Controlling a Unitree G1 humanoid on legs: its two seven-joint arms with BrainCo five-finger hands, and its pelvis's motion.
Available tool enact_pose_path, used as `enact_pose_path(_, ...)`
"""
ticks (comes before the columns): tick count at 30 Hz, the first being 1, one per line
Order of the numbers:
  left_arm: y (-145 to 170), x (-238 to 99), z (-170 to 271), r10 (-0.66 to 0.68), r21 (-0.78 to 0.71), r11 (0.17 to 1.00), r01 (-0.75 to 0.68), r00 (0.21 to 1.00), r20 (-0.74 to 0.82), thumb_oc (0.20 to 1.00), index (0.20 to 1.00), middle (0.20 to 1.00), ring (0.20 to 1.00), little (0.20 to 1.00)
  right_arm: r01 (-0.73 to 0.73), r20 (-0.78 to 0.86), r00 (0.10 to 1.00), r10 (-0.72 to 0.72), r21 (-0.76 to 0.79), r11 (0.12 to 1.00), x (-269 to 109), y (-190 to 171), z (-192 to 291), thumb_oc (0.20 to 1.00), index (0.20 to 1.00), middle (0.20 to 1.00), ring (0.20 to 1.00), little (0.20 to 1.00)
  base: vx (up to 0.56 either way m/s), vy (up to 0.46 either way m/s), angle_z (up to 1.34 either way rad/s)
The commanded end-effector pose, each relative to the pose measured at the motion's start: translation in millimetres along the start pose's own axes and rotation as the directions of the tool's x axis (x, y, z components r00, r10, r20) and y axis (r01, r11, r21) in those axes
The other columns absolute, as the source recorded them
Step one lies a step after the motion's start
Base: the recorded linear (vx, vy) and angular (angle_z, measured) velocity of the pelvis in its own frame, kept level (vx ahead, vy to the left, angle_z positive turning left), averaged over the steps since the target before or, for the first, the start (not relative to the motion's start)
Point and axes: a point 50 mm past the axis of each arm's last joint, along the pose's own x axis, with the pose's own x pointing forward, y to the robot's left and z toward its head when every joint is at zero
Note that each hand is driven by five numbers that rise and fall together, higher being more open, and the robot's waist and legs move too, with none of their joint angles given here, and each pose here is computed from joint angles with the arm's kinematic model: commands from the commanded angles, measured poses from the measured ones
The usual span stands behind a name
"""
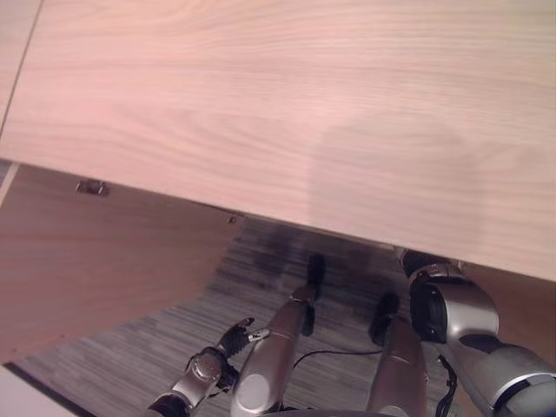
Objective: Put the empty folder in the office cabinet
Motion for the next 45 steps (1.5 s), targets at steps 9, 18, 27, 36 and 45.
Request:
enact_pose_path(9, 33.0, 2.6, 0.5, 0.131, -0.101, 0.986, -0.134, 0.991, -0.035, 1.000, 1.000, 1.000, 1.000, 1.000, 0.013, 0.033, 0.999, -0.011, -0.063, 0.998, 2.1, 1.5, 7.6, 0.200, 0.200, 0.200, 0.200, 0.200, -0.02, -0.012, -0.19)
enact_pose_path(18, 46.7, 11.2, 16.9, 0.212, -0.162, 0.963, -0.214, 0.977, -0.033, 1.000, 1.000, 1.000, 1.000, 1.000, -0.033, -0.001, 0.999, 0.033, -0.001, 0.999, -16.4, 33.4, -13.7, 0.200, 0.200, 0.200, 0.200, 0.200, -0.04, -0.056, -0.61)
enact_pose_path(27, 38.5, 10.5, 9.2, 0.186, -0.103, 0.976, -0.191, 0.981, -0.054, 1.000, 1.000, 1.000, 1.000, 1.000, -0.009, 0.039, 0.999, 0.007, 0.044, 0.999, -6.5, 22.0, 4.7, 0.200, 0.200, 0.200, 0.200, 0.200, -0.03, 0.012, 0.48)
enact_pose_path(36, 54.0, 17.8, 30.5, 0.265, -0.140, 0.954, -0.266, 0.964, -0.027, 1.000, 1.000, 1.000, 1.000, 1.000, 0.024, -0.065, 0.998, -0.022, 0.026, 0.999, -20.1, 7.7, -32.3, 0.200, 0.200, 0.200, 0.200, 0.200, 0.00, 0.078, -0.26)
enact_pose_path(45, 58.5, 20.1, 34.8, 0.308, -0.176, 0.934, -0.311, 0.950, -0.044, 1.000, 1.000, 1.000, 1.000, 1.000, 0.019, -0.117, 0.993, -0.021, -0.019, 1.000, -27.5, 3.8, -48.7, 0.200, 0.200, 0.200, 0.200, 0.200, -0.01, 0.053, -0.02)
